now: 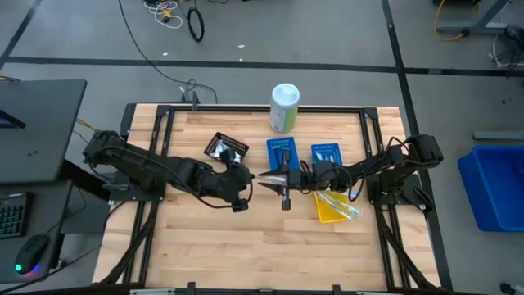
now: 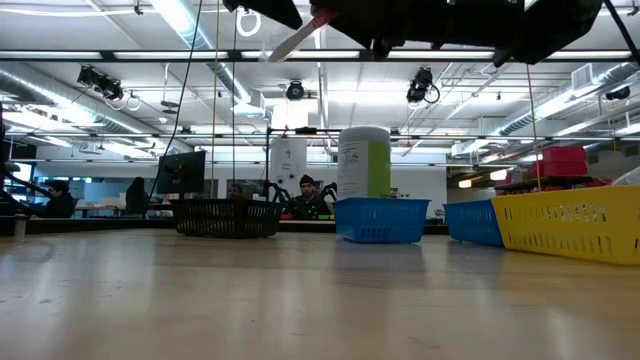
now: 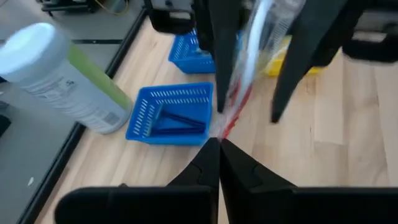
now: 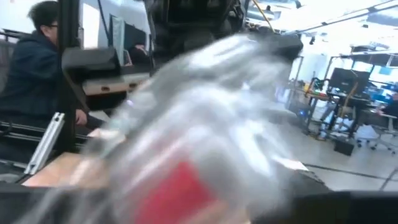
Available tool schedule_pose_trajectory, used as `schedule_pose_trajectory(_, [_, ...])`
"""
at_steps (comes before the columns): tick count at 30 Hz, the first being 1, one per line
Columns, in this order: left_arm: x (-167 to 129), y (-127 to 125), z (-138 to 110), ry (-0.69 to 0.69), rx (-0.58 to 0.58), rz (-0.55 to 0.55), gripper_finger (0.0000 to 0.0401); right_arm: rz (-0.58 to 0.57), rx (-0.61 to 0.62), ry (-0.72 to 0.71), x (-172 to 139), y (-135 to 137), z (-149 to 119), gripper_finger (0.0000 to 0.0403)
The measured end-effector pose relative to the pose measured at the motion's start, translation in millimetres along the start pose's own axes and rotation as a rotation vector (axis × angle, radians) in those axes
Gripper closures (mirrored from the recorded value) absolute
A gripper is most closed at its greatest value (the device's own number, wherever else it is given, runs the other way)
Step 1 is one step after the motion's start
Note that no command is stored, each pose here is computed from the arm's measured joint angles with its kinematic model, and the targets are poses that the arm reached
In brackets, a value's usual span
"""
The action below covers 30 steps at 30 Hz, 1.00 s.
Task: Pick & Place Travel size toiletries
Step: Put the orange toothbrush into the yellow basket
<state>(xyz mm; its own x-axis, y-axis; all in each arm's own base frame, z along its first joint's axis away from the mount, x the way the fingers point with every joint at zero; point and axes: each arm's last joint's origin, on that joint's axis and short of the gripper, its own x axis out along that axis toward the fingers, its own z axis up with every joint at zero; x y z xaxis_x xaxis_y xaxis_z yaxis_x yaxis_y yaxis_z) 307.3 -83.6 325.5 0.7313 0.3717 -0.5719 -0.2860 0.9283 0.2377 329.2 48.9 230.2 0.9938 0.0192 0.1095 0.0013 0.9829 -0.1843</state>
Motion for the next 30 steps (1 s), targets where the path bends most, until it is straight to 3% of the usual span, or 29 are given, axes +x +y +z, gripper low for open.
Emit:
schedule_pose_trajectory(5, [-2,1,1,-0.007,-0.009,-0.002,0.0392,-0.003,0.000,0.000,0,0,0,0.0351])
schedule_pose_trajectory(8, [0,-1,0,0.003,-0.031,-0.018,0.0390,-0.017,-0.001,0.005,0,-1,0,0.0373])
schedule_pose_trajectory(16, [10,-6,-5,0.037,-0.028,-0.002,0.0379,-0.117,-0.024,0.139,-3,0,-6,0.0371])
schedule_pose_trajectory(25, [21,-7,-7,0.055,-0.008,0.027,0.0294,-0.254,-0.120,0.365,-31,17,10,0.0369])
schedule_pose_trajectory(30, [30,-8,-10,0.077,0.003,0.048,0.0260,-0.317,-0.069,0.519,-65,32,23,0.0368])
